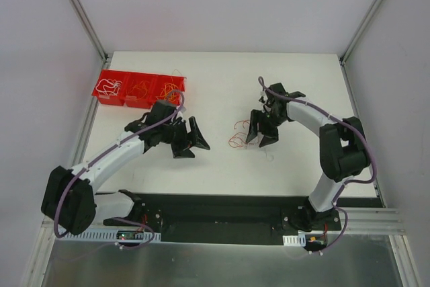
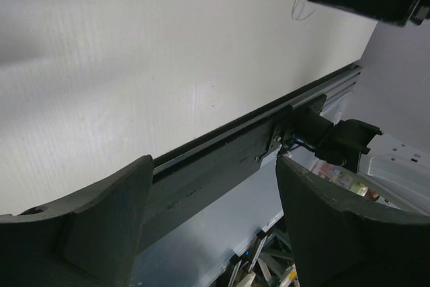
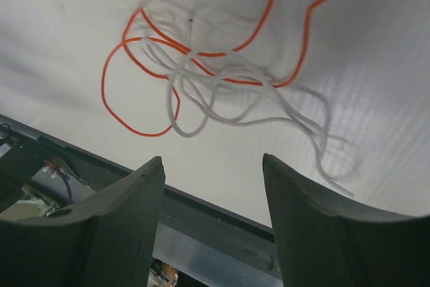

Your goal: Untangle the cables

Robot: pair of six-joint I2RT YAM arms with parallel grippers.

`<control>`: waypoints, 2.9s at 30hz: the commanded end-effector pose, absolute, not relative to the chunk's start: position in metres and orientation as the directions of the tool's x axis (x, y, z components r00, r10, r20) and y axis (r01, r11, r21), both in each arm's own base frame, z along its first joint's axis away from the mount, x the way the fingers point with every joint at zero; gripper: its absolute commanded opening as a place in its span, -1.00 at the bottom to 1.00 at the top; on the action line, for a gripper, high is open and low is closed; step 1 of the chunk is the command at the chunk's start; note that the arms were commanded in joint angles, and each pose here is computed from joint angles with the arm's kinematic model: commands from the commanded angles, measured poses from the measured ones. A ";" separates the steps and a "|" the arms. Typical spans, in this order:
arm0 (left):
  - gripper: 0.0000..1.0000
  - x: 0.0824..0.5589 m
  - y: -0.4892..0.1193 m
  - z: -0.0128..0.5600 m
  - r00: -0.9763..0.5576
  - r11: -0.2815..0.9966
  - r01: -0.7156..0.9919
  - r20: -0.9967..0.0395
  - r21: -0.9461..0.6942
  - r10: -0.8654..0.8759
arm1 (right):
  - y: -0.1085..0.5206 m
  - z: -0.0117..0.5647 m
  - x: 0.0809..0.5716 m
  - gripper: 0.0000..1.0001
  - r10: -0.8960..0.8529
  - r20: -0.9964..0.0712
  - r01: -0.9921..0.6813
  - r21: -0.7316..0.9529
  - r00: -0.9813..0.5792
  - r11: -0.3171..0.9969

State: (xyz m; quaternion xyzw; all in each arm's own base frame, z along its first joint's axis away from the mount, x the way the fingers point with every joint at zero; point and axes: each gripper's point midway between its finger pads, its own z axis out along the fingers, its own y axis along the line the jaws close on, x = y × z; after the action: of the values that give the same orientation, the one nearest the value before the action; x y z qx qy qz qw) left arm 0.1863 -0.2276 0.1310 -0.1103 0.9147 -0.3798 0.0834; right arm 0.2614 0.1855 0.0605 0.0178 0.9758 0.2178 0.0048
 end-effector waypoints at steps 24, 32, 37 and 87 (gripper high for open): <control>0.17 0.273 -0.380 0.080 -0.935 0.599 -0.350 0.305 -0.720 -0.180 | 0.208 0.063 0.242 -0.99 -0.002 -0.119 -0.065 0.529 -0.993 0.846; -0.31 0.257 -0.383 0.067 -0.923 0.623 -0.374 0.343 -0.687 -0.177 | 0.207 0.075 0.246 -0.99 0.011 -0.139 -0.069 0.551 -0.990 0.832; -0.91 0.266 -0.380 0.079 -0.944 0.620 -0.329 0.273 -0.712 -0.188 | 0.200 0.073 0.245 -0.99 0.006 -0.147 -0.073 0.527 -0.989 0.847; 0.61 0.254 -0.266 0.097 -0.989 0.903 0.035 -0.142 -0.427 -0.029 | 0.131 0.140 0.237 -0.99 0.143 -0.373 -0.027 0.415 -0.917 0.910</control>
State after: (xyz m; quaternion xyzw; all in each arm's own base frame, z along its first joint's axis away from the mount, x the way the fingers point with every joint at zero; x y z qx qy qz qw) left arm 0.2419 -0.2843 0.0988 -0.0357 0.9509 -0.3070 0.0148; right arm 0.2370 0.1339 0.1275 0.0294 0.9577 0.2150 0.1891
